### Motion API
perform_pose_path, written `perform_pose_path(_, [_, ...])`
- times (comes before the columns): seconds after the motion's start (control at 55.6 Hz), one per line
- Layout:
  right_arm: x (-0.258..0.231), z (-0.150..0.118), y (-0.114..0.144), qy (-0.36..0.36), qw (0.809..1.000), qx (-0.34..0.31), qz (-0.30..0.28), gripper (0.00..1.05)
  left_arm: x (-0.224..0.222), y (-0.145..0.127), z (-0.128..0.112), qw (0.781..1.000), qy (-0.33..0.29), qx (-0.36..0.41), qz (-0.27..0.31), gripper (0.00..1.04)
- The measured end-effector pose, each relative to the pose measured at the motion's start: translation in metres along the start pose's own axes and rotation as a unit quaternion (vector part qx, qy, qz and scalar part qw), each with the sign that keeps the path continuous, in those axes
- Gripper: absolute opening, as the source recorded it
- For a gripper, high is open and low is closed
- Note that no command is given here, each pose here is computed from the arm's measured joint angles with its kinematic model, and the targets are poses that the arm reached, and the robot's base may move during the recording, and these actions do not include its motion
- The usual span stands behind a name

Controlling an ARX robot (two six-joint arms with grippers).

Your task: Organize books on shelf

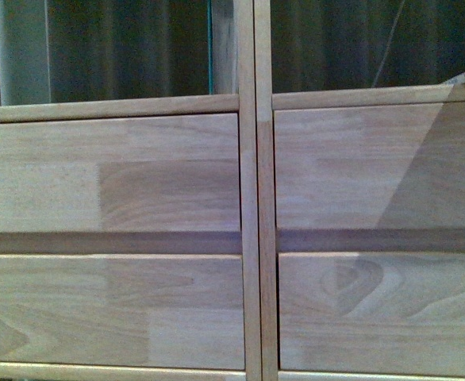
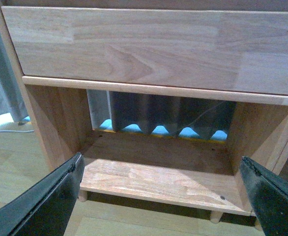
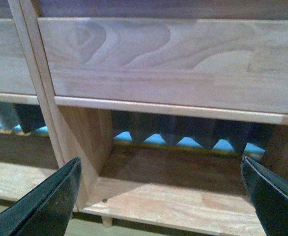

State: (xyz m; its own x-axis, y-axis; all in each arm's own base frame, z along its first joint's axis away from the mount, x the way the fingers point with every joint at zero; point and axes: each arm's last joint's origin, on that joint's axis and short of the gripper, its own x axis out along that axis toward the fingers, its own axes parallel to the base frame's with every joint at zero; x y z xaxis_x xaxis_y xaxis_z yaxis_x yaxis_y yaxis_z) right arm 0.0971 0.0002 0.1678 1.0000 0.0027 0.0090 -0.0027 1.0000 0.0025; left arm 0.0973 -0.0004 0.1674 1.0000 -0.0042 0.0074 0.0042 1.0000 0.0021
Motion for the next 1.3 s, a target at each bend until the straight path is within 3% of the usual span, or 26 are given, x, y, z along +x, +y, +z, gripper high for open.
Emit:
perform_pose_path(1.044, [0.0, 0.0, 0.0, -0.001, 1.0, -0.005, -0.011, 0.98, 0.0, 0.0, 0.0, 1.0, 0.0, 0.0, 0.0, 0.97])
perform_pose_path(1.098, [0.007, 0.009, 0.0, -0.027, 0.986, -0.011, -0.161, 0.98, 0.0, 0.0, 0.0, 1.0, 0.0, 0.0, 0.0, 0.97])
perform_pose_path(1.152, [0.01, 0.009, 0.0, 0.01, 0.968, -0.007, -0.252, 0.98, 0.0, 0.0, 0.0, 1.0, 0.0, 0.0, 0.0, 0.97])
perform_pose_path(1.188, [0.012, 0.006, -0.002, 0.054, 0.945, -0.013, -0.323, 0.98, 0.0, 0.0, 0.0, 1.0, 0.0, 0.0, 0.0, 0.97])
perform_pose_path(1.26, [0.015, -0.004, -0.014, 0.135, 0.867, -0.019, -0.48, 0.98, 0.0, 0.0, 0.0, 1.0, 0.0, 0.0, 0.001, 0.97])
perform_pose_path(1.296, [0.018, -0.004, -0.019, 0.149, 0.855, 0.007, -0.496, 0.98, 0.0, 0.0, 0.0, 1.0, 0.0, 0.0, 0.0, 0.97])
